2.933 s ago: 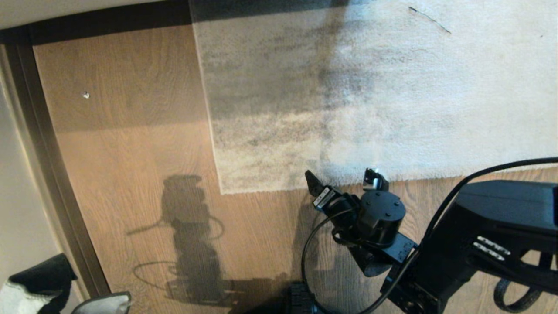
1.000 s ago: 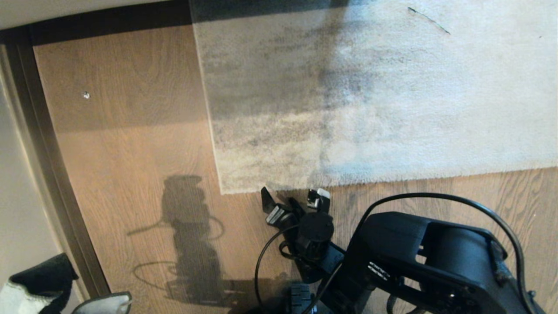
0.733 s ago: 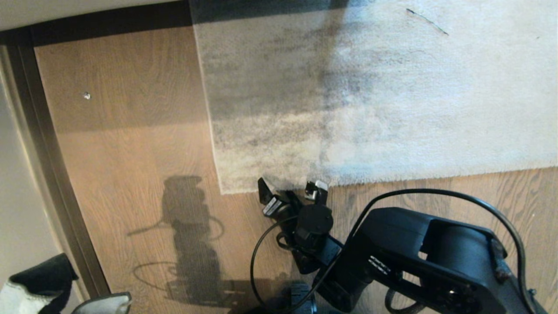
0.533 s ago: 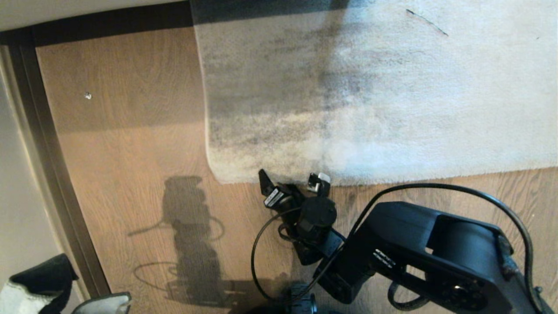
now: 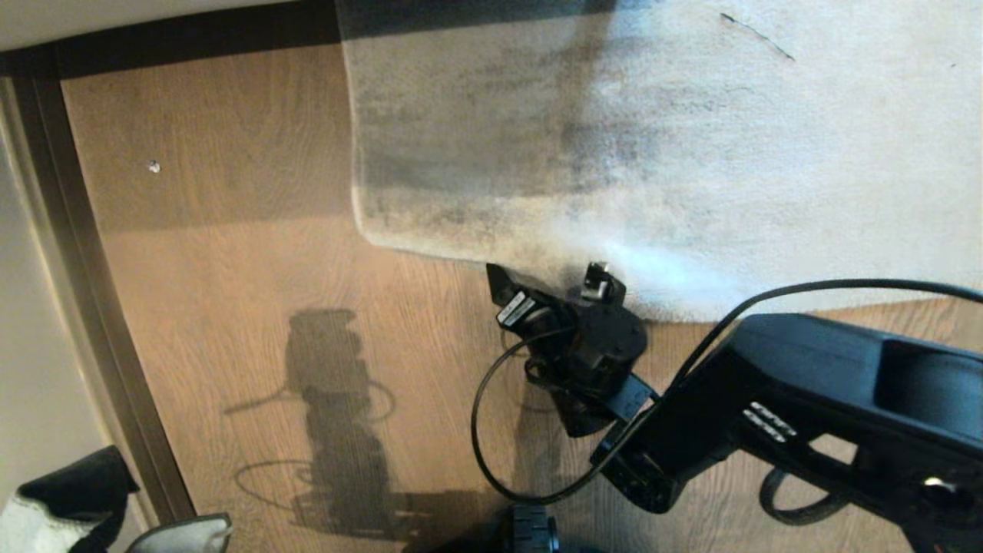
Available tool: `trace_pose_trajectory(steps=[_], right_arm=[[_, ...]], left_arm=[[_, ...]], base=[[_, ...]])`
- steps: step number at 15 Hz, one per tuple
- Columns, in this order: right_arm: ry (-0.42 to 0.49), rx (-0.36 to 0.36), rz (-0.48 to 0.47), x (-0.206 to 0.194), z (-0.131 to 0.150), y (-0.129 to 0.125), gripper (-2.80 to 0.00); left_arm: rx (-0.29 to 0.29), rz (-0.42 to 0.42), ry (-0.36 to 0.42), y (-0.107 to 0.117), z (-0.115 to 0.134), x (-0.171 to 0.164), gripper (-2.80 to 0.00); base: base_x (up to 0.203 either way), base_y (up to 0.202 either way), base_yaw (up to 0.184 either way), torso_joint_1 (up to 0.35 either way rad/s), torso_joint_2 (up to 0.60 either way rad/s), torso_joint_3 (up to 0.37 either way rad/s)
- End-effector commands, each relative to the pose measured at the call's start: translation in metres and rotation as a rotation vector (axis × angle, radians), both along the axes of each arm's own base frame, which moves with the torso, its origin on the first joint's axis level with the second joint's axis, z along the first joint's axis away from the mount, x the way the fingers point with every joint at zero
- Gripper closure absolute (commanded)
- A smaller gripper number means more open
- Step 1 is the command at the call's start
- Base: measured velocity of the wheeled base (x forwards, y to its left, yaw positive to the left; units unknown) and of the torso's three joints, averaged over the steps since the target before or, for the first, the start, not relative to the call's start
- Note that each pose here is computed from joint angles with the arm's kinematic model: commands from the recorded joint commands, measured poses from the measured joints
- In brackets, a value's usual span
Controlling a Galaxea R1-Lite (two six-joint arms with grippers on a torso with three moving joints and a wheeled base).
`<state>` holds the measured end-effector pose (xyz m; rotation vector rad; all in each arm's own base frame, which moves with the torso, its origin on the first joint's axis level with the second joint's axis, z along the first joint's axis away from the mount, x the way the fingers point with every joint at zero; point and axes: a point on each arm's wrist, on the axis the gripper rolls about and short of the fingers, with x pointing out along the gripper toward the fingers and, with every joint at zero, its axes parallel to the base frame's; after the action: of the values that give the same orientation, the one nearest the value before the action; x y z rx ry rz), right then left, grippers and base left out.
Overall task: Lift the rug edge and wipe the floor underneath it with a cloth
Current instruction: Lift up the carpet
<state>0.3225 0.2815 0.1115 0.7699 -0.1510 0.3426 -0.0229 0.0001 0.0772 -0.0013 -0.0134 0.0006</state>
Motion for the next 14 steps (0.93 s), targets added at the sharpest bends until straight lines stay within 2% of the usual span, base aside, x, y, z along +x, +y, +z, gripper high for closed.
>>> trace_pose_trajectory(steps=[1,3,6,11,14], right_arm=[[-0.061,0.053,-0.011,-0.017,0.041,-0.019,-2.80],[-0.077,0.042,-0.021,-0.025,0.054,-0.031,-2.80],[-0.066,0.005,-0.030,-0.036,0.056,-0.042,-2.80],[0.032,-0.104,-0.061,-0.047,0.028,-0.066,-2.80],[0.100,-0.167,-0.128,-0.040,0.005,-0.089,-2.80]], left_arm=[[0.000,0.001,0.000,0.000,0.000,0.000,0.00],[0.000,0.001,0.000,0.000,0.000,0.000,0.00],[0.000,0.001,0.001,0.000,0.000,0.000,0.00],[0.000,0.001,0.000,0.000,0.000,0.000,0.00],[0.000,0.001,0.000,0.000,0.000,0.000,0.00]], base=[[0.000,0.000,0.000,0.000,0.00,0.000],[0.000,0.000,0.000,0.000,0.00,0.000],[0.000,0.000,0.000,0.000,0.00,0.000],[0.000,0.000,0.000,0.000,0.00,0.000],[0.000,0.000,0.000,0.000,0.00,0.000]])
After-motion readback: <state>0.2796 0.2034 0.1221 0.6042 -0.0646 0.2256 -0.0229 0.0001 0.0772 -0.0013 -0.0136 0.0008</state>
